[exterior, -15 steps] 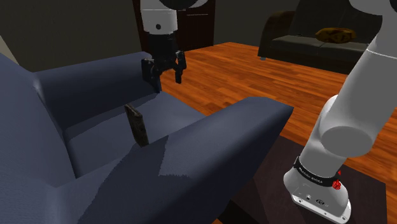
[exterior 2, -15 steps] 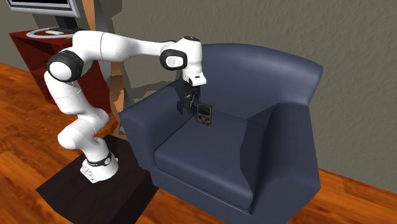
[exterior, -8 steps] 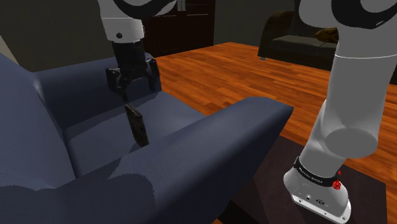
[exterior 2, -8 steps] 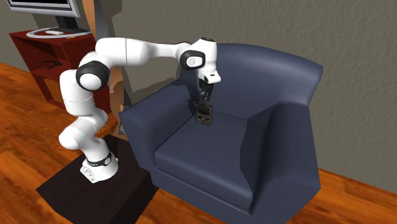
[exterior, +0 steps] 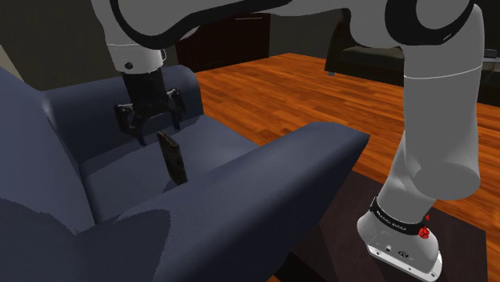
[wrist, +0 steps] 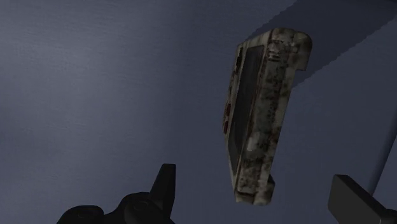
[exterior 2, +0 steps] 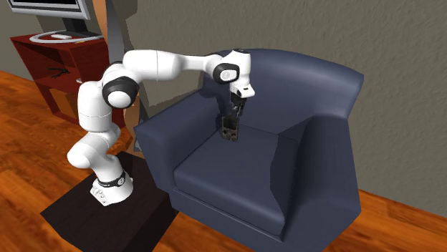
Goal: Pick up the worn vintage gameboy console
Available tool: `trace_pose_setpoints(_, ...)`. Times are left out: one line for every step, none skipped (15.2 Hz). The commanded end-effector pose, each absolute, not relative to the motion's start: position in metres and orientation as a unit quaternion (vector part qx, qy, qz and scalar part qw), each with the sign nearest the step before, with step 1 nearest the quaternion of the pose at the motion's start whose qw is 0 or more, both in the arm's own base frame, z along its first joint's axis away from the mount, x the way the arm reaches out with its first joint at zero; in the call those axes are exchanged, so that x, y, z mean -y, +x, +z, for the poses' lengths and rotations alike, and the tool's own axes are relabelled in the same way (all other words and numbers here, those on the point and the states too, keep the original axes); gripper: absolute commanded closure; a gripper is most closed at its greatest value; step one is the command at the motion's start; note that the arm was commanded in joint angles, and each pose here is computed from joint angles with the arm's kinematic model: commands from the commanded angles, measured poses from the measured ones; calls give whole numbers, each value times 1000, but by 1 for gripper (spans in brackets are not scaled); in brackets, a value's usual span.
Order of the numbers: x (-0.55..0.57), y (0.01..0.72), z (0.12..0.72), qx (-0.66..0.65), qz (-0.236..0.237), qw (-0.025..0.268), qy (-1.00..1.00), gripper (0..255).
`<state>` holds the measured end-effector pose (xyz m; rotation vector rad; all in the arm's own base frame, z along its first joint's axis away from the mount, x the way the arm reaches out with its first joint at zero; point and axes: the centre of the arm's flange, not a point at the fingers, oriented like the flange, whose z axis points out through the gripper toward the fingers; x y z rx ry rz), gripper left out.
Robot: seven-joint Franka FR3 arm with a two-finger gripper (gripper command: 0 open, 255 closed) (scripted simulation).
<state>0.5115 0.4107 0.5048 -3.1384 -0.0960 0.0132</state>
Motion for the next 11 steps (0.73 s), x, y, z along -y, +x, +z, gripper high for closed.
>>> trace_pose_setpoints(-411,513,494,31,4,1,-1000,0)
trace_pose_setpoints(-411,513,486,31,4,1,-1000,0)
trace_pose_setpoints(-410,513,486,31,4,1,-1000,0)
trace_pose_setpoints(-410,513,486,31,4,1,-1000,0)
trace_pose_setpoints(-411,512,486,31,4,1,-1000,255)
trace_pose_setpoints(-411,512,486,31,4,1,-1000,255)
trace_pose_setpoints(-411,512,486,31,4,1,-1000,255)
trace_pose_setpoints(-411,512,486,31,4,1,-1000,255)
trace_pose_setpoints(-411,512,486,31,4,1,-1000,255)
trace_pose_setpoints(-411,512,486,31,4,1,-1000,255)
trace_pose_setpoints(-411,512,486,31,4,1,-1000,255)
